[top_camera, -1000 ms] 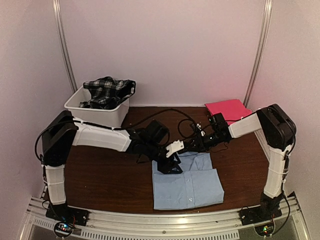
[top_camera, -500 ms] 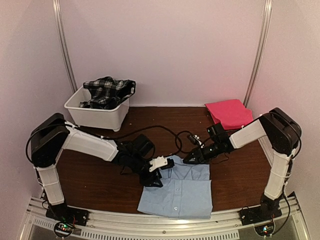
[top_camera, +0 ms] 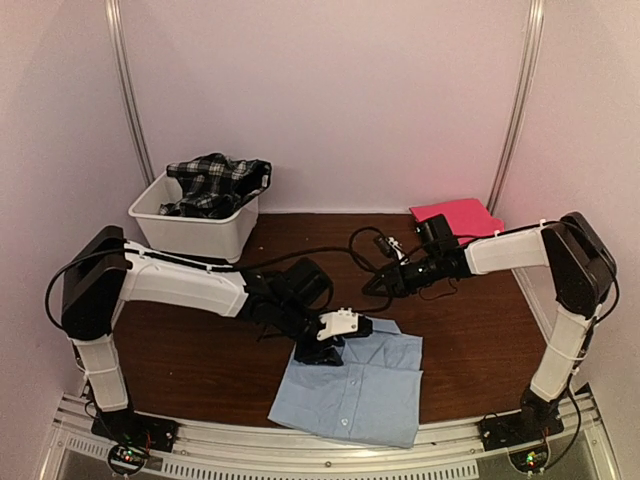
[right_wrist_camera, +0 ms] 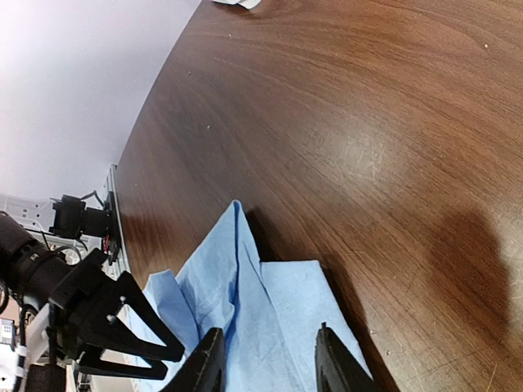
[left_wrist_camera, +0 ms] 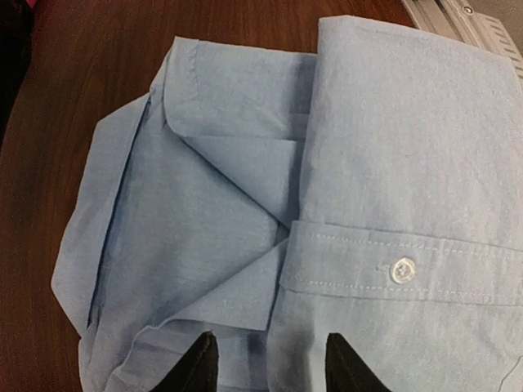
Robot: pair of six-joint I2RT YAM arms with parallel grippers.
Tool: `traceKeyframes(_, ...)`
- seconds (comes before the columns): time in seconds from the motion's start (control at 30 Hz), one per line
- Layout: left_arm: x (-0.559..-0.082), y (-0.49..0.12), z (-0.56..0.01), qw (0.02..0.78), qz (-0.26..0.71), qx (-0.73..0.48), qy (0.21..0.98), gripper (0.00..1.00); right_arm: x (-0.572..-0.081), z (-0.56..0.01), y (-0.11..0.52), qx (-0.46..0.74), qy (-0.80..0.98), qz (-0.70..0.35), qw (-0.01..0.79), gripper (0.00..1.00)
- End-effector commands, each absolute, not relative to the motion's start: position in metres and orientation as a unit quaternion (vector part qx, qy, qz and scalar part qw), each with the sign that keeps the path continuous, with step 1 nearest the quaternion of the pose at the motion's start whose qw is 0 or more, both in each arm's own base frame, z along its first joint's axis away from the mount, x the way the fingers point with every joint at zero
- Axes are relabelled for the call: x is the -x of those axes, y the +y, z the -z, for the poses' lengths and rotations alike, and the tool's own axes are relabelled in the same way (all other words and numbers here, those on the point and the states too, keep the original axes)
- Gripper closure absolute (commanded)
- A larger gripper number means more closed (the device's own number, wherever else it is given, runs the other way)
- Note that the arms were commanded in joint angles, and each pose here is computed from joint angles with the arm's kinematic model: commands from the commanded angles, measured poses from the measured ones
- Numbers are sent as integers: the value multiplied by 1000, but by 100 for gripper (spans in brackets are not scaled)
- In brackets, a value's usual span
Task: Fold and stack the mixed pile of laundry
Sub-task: Adjust the square-folded T-shirt at the center of the board.
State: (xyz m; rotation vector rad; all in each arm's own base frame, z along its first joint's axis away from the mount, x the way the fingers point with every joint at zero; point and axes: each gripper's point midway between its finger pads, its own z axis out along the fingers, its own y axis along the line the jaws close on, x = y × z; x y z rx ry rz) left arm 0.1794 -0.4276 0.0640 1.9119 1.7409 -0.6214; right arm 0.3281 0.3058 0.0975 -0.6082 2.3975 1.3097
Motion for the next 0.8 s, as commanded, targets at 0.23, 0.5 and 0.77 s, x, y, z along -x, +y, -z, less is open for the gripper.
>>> traceKeyframes(0.23, -174, -429, -37, 200, 233, -724, 618, 56, -292, -72, 334, 216, 836, -497, 83, 80)
traceKeyframes(0.5, -170, -422, -28, 173, 227, -726, 626, 63, -293, -17, 330, 197, 862, -466, 43, 91)
traceKeyframes(0.77, -166, -421, -48, 181, 220, -733, 618, 92, -291, 5, 324, 192, 874, -444, 30, 94)
